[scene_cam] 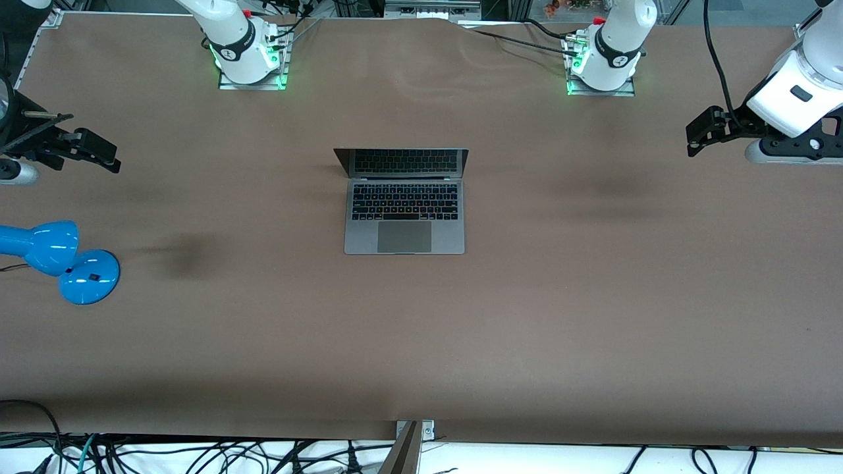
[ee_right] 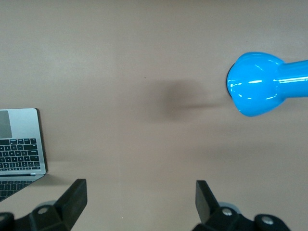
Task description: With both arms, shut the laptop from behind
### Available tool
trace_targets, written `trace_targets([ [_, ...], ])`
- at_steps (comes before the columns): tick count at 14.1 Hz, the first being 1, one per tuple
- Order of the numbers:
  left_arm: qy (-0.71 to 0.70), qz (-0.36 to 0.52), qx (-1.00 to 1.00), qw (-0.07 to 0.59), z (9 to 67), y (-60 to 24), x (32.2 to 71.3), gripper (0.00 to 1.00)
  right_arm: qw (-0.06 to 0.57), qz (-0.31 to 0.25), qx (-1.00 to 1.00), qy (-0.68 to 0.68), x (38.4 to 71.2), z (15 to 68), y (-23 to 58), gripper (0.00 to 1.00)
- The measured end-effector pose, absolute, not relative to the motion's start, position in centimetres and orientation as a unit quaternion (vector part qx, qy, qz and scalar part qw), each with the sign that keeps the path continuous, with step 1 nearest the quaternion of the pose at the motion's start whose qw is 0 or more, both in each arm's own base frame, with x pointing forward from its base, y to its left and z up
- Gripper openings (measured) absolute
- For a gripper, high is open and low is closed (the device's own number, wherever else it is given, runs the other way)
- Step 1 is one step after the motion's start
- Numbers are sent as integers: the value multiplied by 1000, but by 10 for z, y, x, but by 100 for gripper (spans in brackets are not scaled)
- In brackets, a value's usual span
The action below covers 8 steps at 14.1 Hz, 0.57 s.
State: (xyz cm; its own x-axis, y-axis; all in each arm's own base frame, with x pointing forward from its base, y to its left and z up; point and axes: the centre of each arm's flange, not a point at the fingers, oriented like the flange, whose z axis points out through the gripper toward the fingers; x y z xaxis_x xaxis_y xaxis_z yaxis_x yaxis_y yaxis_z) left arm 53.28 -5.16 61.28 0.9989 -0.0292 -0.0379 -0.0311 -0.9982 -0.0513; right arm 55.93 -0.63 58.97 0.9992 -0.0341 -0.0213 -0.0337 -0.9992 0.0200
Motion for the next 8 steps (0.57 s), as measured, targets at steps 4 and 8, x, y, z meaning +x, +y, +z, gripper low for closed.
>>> trace_targets([
  [4, 15, 19, -999, 26, 613, -52, 533, 100, 10, -11, 1000, -17, 559, 590, -6, 100],
  [8, 15, 23, -999, 26, 612, -51, 532, 100, 10, -11, 1000, -17, 559, 590, -6, 100],
])
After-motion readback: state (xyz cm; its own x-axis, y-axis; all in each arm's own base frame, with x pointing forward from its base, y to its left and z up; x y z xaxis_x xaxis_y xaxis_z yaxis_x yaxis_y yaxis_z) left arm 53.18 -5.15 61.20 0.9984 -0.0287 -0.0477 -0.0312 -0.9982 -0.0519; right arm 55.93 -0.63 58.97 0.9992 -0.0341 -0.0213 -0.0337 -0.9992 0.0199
